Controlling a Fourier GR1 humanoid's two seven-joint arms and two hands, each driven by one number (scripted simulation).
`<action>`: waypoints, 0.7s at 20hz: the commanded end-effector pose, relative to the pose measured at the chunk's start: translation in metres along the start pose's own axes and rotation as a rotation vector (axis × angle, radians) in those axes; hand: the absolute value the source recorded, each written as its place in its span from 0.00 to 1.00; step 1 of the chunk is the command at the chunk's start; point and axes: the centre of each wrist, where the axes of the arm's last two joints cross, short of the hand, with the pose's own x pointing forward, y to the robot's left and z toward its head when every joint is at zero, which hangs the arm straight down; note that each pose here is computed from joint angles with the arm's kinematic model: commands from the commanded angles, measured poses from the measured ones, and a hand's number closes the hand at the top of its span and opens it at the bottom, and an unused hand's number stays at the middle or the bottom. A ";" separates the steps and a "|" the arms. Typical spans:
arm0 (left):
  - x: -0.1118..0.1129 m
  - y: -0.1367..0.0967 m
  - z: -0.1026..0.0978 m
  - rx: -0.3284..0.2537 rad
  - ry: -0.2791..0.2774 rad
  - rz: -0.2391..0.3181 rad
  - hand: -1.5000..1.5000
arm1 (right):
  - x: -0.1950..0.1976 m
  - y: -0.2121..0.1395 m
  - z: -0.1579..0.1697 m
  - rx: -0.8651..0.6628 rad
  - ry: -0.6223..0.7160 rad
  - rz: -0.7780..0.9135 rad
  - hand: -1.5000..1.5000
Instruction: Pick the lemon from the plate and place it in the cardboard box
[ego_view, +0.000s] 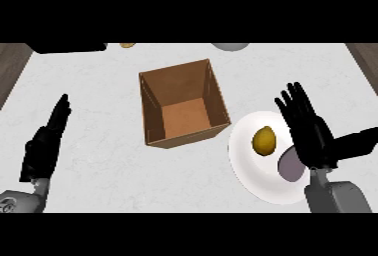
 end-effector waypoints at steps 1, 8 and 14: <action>0.009 0.009 -0.016 0.013 0.013 -0.049 0.50 | 0.005 -0.023 0.012 -0.070 0.000 0.040 0.00; -0.017 0.040 -0.006 0.095 0.092 -0.170 0.50 | 0.027 -0.096 0.029 0.000 -0.009 0.907 0.00; -0.030 0.052 0.000 0.104 0.144 -0.160 0.50 | -0.091 -0.080 0.086 -0.112 -0.174 0.547 0.00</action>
